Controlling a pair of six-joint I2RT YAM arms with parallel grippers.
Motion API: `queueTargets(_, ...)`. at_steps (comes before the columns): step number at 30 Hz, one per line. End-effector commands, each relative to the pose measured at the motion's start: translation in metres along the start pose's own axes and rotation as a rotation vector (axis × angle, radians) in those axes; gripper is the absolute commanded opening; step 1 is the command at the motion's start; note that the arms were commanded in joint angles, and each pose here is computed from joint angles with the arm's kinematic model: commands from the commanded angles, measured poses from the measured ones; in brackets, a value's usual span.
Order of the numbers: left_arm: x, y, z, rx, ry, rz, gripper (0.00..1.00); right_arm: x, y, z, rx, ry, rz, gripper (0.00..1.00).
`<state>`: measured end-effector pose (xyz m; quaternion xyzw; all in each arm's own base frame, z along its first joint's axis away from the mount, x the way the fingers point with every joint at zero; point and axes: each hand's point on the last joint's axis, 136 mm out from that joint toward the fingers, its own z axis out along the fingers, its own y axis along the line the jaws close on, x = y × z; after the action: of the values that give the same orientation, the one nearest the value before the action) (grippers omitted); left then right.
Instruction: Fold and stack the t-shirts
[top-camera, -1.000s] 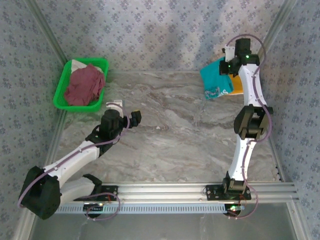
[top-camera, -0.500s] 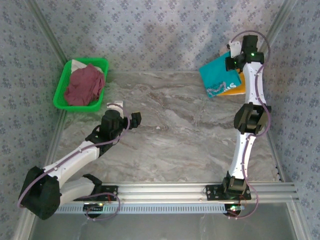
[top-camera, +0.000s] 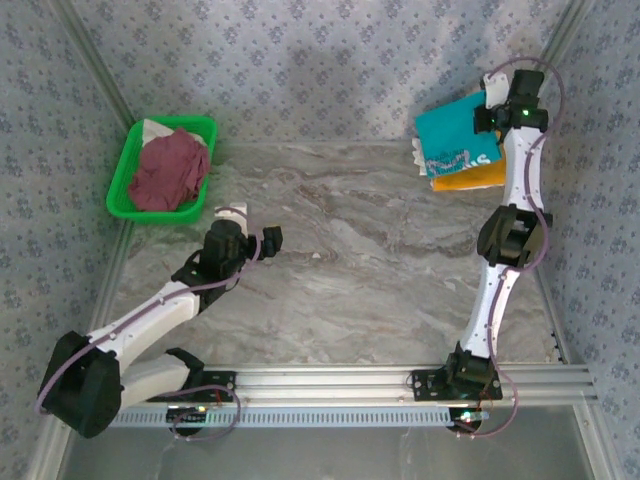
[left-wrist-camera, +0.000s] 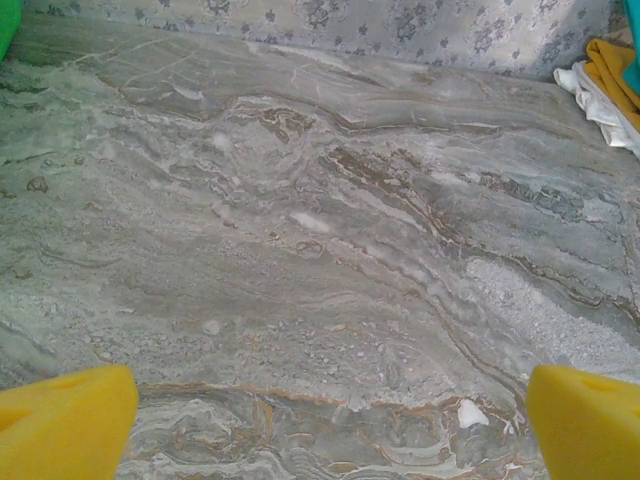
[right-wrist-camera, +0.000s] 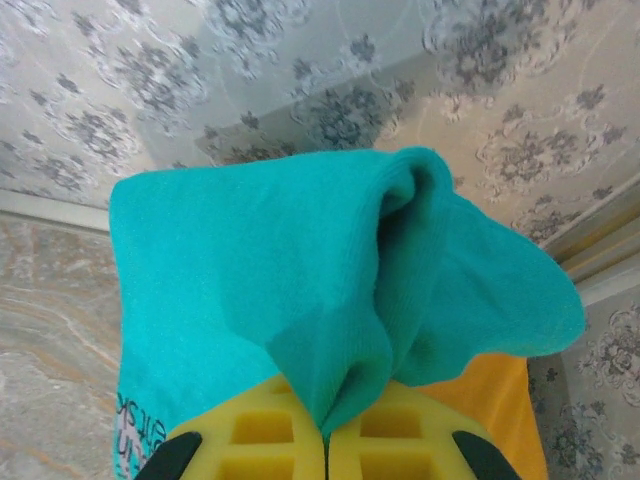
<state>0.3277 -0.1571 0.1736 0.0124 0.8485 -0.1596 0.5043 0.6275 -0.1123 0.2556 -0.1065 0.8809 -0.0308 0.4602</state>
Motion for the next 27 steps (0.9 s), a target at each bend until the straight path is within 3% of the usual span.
queueTargets(1,-0.001,-0.002,0.001,-0.003,0.008,0.01,1.0,0.011,-0.008,0.021,-0.016,-0.01,-0.005,0.0)
queueTargets(13,0.001,-0.003,0.005,-0.004,0.029,0.017,1.0,0.053,-0.063,0.082,0.236,0.034,-0.118,0.0)
queueTargets(14,0.001,-0.003,0.006,-0.007,0.029,0.02,1.0,0.052,-0.067,0.083,0.259,0.025,-0.121,0.13)
queueTargets(15,0.001,-0.002,0.006,-0.01,0.031,0.021,1.0,0.05,-0.072,0.084,0.281,0.013,-0.121,0.4)
queueTargets(16,0.002,-0.003,0.008,-0.012,0.036,0.025,1.0,0.047,-0.074,0.085,0.293,-0.002,-0.125,0.54)
queueTargets(18,0.001,-0.003,0.009,-0.017,0.038,0.027,1.0,0.043,-0.081,0.086,0.34,-0.012,-0.145,0.65)
queueTargets(20,-0.003,-0.004,0.01,-0.021,0.036,0.026,1.0,0.035,-0.089,0.08,0.403,-0.016,-0.158,0.92)
queueTargets(22,-0.004,-0.004,0.011,-0.023,0.031,0.026,1.0,0.029,-0.093,0.071,0.438,-0.017,-0.156,1.0)
queueTargets(27,-0.011,-0.003,0.01,-0.025,-0.008,0.023,1.0,0.017,-0.094,0.048,0.473,-0.076,-0.092,1.0)
